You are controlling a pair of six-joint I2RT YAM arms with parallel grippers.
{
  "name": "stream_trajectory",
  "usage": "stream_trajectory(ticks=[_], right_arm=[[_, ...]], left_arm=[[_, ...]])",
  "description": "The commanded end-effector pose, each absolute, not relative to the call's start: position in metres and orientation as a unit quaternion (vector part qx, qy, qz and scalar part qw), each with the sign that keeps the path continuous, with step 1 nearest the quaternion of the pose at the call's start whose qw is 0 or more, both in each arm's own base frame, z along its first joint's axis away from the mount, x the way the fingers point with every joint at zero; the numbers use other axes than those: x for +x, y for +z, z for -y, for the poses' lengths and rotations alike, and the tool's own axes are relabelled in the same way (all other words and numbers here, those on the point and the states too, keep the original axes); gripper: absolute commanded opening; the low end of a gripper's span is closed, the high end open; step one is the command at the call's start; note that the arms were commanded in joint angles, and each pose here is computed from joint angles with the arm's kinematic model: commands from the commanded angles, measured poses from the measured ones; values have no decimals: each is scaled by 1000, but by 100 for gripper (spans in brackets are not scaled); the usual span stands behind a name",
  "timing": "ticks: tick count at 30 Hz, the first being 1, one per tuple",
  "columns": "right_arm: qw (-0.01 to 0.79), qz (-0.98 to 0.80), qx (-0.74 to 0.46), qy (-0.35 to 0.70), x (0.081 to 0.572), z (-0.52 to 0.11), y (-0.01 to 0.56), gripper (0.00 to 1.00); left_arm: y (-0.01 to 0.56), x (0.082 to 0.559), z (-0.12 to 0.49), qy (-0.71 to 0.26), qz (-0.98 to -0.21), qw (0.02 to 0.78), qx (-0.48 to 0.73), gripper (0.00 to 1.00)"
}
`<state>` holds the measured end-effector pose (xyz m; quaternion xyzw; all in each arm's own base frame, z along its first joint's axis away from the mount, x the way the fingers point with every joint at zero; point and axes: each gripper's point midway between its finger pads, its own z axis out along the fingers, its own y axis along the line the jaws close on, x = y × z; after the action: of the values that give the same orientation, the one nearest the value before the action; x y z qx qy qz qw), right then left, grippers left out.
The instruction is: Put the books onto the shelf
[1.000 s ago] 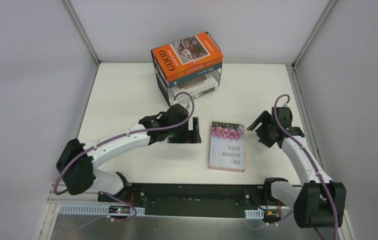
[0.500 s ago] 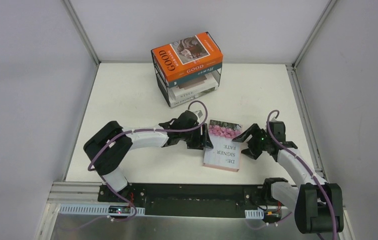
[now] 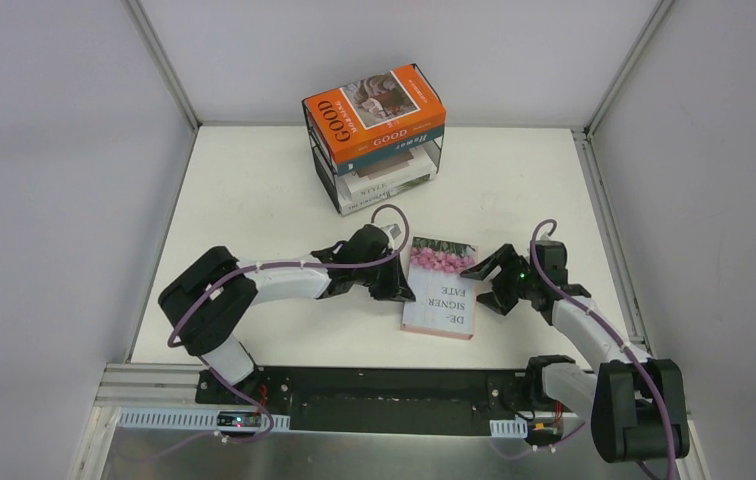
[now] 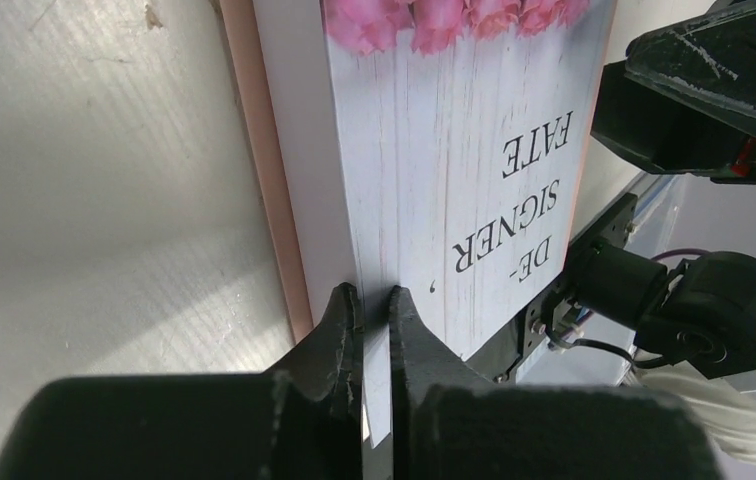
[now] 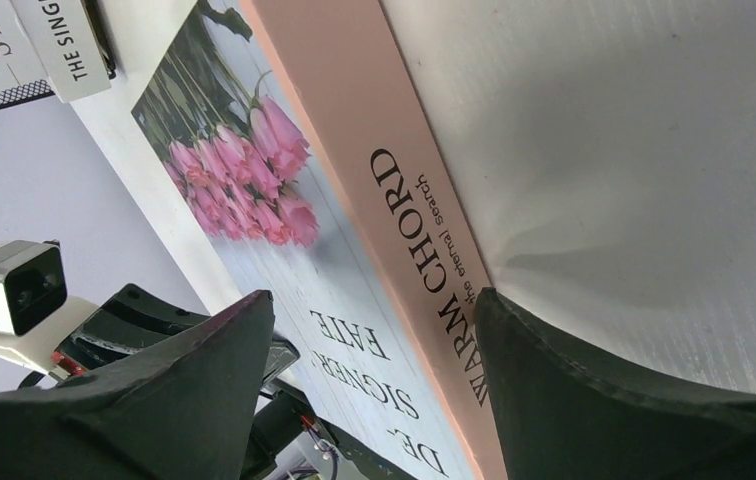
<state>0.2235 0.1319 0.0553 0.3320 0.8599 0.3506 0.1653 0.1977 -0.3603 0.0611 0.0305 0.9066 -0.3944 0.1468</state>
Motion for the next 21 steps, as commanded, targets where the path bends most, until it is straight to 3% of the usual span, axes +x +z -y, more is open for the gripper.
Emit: stream_trajectory(ticks=[1,5,12,21], right_arm=[[151,-856,321,376,221,-144,62,77],[148,-868,304,363,221,-142,60,79],[138,-864,249,415,223,-149,81,97],[82,-801,231,546,220,-177,109,99]], left_arm=[[72,199,352,-374,-910,172,44,0],[89,197,344,-377,-907,183,45,0],[144,200,319,-441,-869,222,19,0],[174,204,308,-493,-840,225,0,0]])
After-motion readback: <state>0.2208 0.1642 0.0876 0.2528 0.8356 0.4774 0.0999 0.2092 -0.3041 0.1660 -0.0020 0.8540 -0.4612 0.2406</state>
